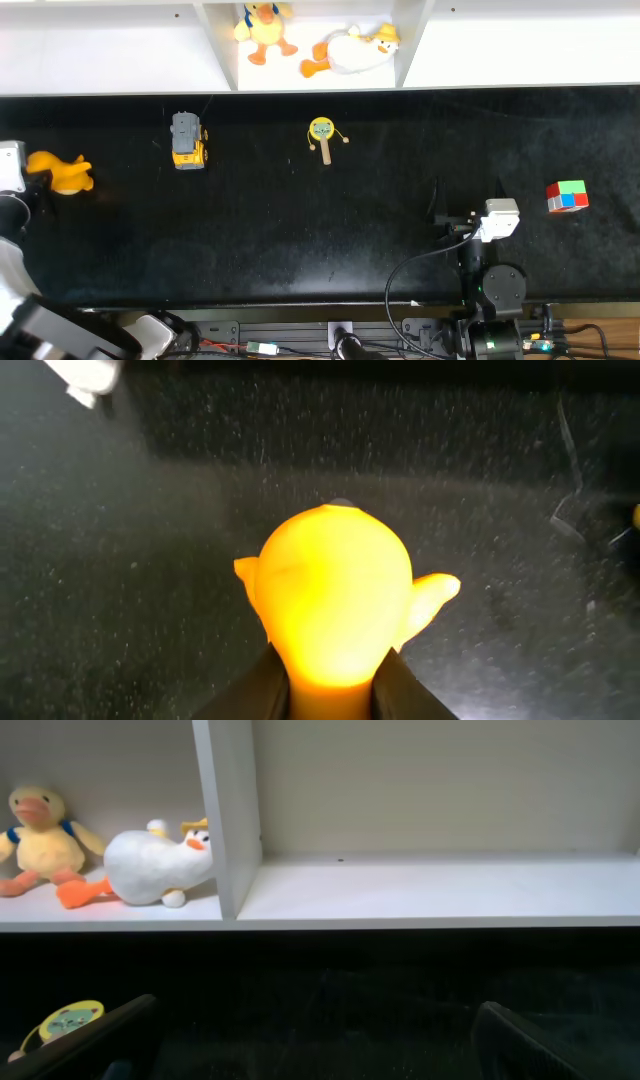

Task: Store Toys

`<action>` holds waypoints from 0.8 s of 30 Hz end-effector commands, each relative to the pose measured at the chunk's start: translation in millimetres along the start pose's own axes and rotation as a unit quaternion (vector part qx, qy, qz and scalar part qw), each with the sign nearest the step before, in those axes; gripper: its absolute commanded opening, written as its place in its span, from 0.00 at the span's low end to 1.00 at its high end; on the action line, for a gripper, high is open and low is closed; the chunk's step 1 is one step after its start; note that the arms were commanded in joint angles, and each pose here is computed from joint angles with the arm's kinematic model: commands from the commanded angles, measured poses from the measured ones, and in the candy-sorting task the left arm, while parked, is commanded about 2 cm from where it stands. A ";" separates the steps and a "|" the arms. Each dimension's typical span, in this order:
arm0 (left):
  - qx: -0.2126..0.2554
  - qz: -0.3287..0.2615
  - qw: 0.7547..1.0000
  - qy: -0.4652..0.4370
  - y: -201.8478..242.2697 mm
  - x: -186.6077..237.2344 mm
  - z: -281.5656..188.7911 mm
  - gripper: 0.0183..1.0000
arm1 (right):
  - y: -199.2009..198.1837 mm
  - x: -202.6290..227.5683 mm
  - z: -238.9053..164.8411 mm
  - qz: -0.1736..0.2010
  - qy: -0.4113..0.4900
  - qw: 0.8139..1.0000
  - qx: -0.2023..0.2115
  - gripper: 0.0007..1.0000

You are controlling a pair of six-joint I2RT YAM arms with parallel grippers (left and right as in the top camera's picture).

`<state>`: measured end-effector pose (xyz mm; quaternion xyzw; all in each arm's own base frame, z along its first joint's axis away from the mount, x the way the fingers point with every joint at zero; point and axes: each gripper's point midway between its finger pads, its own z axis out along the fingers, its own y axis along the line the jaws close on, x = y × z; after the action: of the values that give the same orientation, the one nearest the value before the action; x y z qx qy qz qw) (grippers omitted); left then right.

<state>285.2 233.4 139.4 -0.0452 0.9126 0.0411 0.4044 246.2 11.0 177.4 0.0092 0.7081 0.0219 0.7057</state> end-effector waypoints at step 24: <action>0.001 -0.028 0.997 -0.078 -22.7 -143.8 3.7 0.13 | -1.7 3.0 0.2 0.002 -0.001 1.000 0.005 1.00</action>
<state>383.7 212.6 223.8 -0.0427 0.8864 0.0252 0.4603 246.2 11.0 177.4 0.0090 0.7080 0.0218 0.7058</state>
